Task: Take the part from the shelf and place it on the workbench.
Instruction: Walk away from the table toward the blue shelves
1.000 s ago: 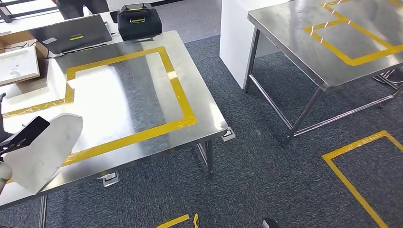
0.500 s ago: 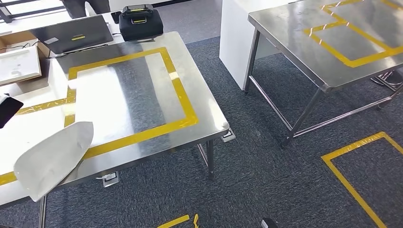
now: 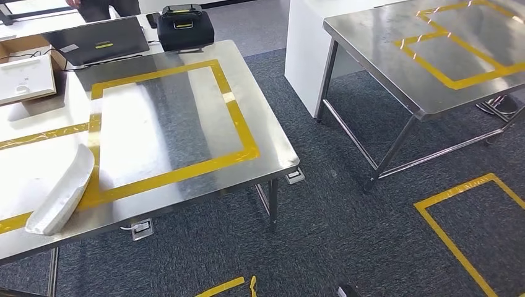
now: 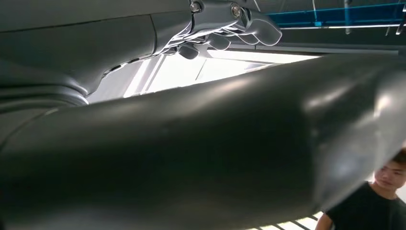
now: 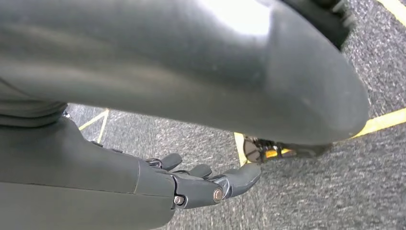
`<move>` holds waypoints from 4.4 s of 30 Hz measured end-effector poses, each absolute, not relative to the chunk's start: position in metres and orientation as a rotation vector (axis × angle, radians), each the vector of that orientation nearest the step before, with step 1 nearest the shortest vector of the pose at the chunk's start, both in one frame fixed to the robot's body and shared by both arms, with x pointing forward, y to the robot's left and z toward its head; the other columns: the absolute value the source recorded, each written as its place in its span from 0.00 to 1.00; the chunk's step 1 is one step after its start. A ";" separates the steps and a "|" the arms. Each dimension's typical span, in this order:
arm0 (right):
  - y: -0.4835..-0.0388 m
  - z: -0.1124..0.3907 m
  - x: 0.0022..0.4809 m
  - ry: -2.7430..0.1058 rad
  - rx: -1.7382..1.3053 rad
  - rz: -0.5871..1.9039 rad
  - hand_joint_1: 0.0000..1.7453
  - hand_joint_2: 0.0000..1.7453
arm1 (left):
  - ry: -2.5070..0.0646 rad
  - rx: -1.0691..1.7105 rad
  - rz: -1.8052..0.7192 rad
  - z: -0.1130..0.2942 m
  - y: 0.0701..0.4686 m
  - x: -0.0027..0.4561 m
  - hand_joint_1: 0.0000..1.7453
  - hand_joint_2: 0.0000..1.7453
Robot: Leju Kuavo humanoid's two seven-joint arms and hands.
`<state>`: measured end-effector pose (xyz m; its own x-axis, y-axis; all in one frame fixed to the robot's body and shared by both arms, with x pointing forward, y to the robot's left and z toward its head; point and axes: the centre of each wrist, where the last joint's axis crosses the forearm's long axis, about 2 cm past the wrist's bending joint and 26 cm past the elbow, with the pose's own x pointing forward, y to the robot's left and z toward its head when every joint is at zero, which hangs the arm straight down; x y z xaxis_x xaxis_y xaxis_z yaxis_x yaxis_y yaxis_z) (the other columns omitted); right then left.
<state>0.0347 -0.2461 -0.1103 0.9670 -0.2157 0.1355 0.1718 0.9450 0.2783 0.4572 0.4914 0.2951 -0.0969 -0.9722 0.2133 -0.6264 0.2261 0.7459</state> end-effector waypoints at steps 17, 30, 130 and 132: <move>-0.243 -0.110 0.037 -0.166 0.274 -0.216 0.00 0.00 | -1.806 1.497 -0.623 0.294 0.490 0.457 0.00 0.00; -0.242 -0.110 0.036 -0.157 0.265 -0.227 0.00 0.00 | -1.806 1.489 -0.627 0.290 0.487 0.457 0.00 0.00; -0.275 -0.114 0.018 -0.045 0.184 -0.135 0.00 1.00 | -0.039 0.339 0.188 -0.109 0.316 0.052 0.00 1.00; -0.277 -0.114 0.015 -0.051 0.167 -0.134 0.00 1.00 | -0.047 0.324 0.185 -0.109 0.315 0.050 0.00 1.00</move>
